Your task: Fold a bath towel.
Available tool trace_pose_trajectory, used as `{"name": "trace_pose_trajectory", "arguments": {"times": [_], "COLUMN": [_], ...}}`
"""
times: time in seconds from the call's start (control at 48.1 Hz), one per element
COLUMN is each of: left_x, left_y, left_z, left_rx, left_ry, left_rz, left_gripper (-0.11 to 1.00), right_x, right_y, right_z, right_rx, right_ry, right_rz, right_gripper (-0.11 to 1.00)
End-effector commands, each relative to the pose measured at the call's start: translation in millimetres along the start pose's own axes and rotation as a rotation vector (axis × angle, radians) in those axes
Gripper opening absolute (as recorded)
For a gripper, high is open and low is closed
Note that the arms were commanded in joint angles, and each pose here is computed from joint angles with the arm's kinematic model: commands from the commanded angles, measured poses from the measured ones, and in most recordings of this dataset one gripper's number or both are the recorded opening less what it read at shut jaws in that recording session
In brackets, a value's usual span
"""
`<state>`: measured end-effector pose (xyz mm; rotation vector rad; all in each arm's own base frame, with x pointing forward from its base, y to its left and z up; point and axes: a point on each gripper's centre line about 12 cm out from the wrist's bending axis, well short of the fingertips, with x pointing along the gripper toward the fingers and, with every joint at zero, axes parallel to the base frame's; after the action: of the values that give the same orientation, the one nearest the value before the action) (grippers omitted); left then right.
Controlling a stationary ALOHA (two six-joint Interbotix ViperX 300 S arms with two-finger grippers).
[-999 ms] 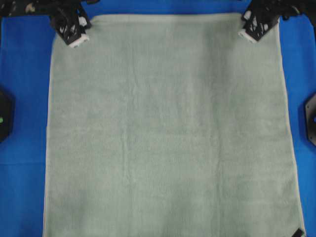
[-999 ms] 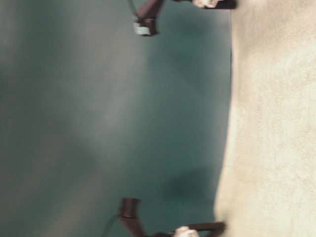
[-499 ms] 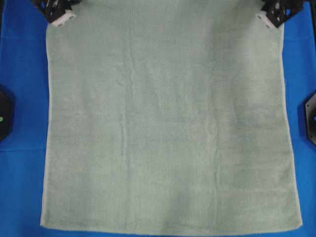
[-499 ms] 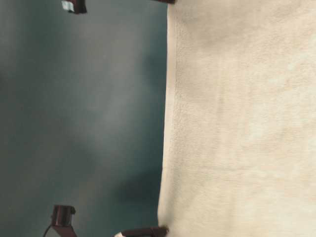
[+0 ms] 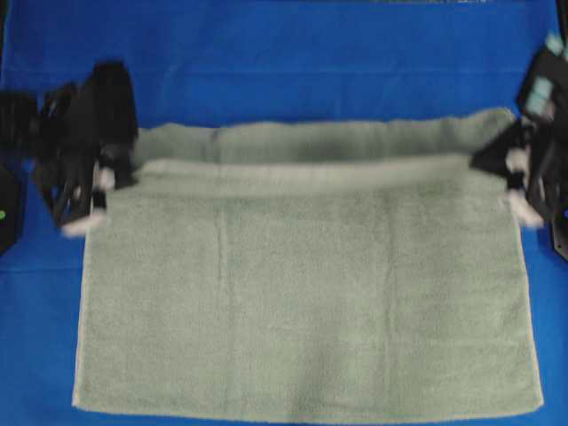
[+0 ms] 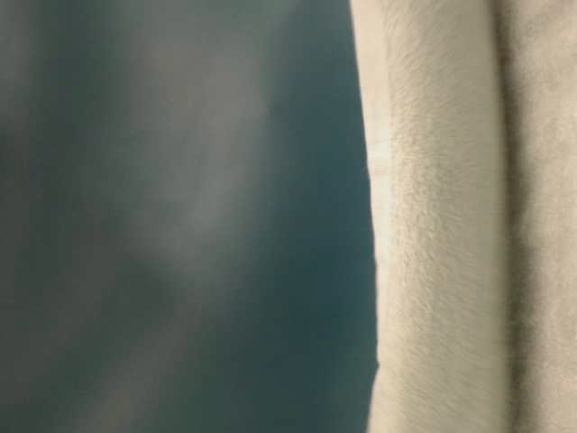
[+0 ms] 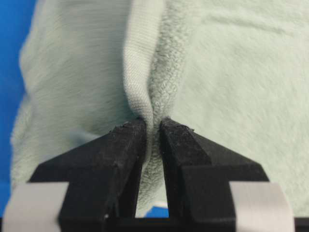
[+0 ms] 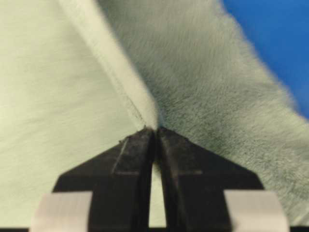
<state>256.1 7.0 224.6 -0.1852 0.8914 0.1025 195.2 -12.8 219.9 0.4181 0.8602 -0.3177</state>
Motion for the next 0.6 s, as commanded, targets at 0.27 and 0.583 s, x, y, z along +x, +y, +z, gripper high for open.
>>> {"name": "trace_pose_trajectory", "arguments": {"times": [0.27,0.583], "left_x": [20,27], "left_y": [-123,-211], "left_z": [-55,-79], "left_rx": [-0.025,0.069], "left_ry": [0.065,0.159], "left_rz": [-0.313,-0.444], "left_gripper": [0.1,0.1], "right_x": [18,36], "right_y": [95,185], "right_z": [-70,-118], "right_rx": [-0.061,-0.111], "right_ry": [0.219,0.354], "right_rz": [0.228,0.297], "right_gripper": [0.04,0.04]}}
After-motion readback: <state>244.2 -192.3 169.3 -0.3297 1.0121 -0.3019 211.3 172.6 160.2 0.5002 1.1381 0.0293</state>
